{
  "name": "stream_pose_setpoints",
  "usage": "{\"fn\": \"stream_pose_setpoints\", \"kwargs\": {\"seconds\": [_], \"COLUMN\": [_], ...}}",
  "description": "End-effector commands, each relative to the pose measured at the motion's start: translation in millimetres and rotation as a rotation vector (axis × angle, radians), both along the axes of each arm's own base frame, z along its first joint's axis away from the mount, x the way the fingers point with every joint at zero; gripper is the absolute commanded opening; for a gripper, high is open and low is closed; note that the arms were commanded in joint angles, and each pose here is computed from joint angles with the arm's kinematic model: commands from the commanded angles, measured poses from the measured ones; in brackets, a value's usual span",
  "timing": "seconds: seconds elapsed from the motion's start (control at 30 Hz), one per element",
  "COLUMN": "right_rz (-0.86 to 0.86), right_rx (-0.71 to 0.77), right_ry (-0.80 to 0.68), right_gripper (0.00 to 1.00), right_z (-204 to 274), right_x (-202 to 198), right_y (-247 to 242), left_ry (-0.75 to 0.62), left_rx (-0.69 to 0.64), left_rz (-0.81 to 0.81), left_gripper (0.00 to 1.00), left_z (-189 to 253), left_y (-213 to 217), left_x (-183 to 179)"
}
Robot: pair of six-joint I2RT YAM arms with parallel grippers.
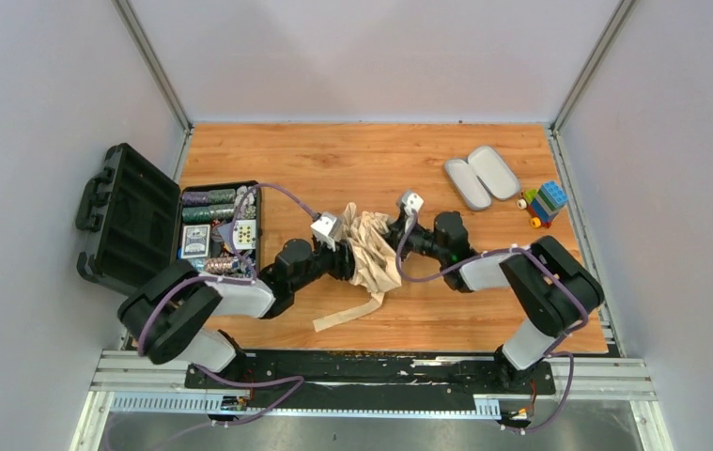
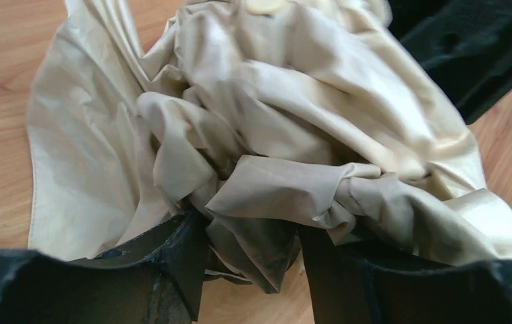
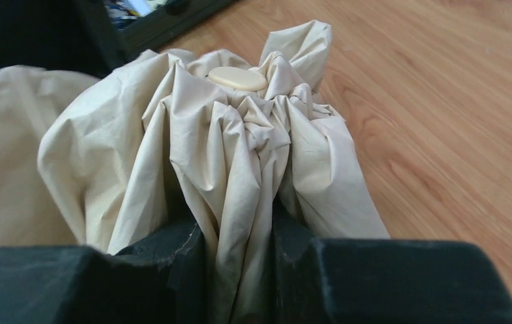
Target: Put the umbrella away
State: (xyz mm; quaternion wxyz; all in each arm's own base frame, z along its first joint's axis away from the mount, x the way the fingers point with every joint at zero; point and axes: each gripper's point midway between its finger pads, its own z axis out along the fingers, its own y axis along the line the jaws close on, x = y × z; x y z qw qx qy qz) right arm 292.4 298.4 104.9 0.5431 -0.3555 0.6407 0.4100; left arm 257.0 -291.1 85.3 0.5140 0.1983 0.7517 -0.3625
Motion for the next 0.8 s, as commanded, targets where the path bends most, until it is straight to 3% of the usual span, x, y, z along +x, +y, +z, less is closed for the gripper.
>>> {"fn": "stream_pose_setpoints", "kwargs": {"seconds": [0.0, 0.03, 0.13, 0.23, 0.43, 0.53, 0.63, 0.77], "right_rz": [-0.253, -0.259, -0.242, -0.249, -0.283, -0.311, -0.342, -0.389], "right_rx": [-0.099, -0.182, -0.364, -0.396, -0.475, -0.504, -0.515, -0.521], "right_ry": [0.276, 0.349, 0.528, 0.694, 0.789, 0.792, 0.874, 0.97], "right_gripper": [0.0, 0.0, 0.0, 0.0, 0.0, 0.0, 0.0, 0.0], "right_z": [28.6, 23.6, 5.7, -0.7, 45.1, 58.9, 41.5, 5.1], "right_x": [42.9, 41.0, 26.0, 20.2, 19.3, 25.8, 36.0, 51.1], "right_y": [-7.7, -10.9, -26.3, -41.2, -63.3, -66.6, -61.0, -52.4], "left_ry": [-0.008, 0.057, 0.085, 0.124, 0.238, 0.242, 0.229, 0.242], "left_rx": [-0.048, 0.049, 0.181, 0.182, 0.153, 0.16, 0.166, 0.182], "left_rz": [0.041, 0.091, 0.245, 0.312, 0.315, 0.213, 0.089, 0.042], "left_gripper": [0.62, 0.65, 0.77, 0.88, 0.88, 0.87, 0.86, 0.84], "left_z": [70.8, 59.5, 74.5, 98.9, 117.8, 125.0, 119.9, 103.1], "left_y": [-9.8, 4.4, 43.8, 67.2, 81.7, 71.7, 61.2, 53.9], "left_x": [7.3, 6.5, 10.1, 3.3, -19.9, -31.2, -46.6, -63.5]}}
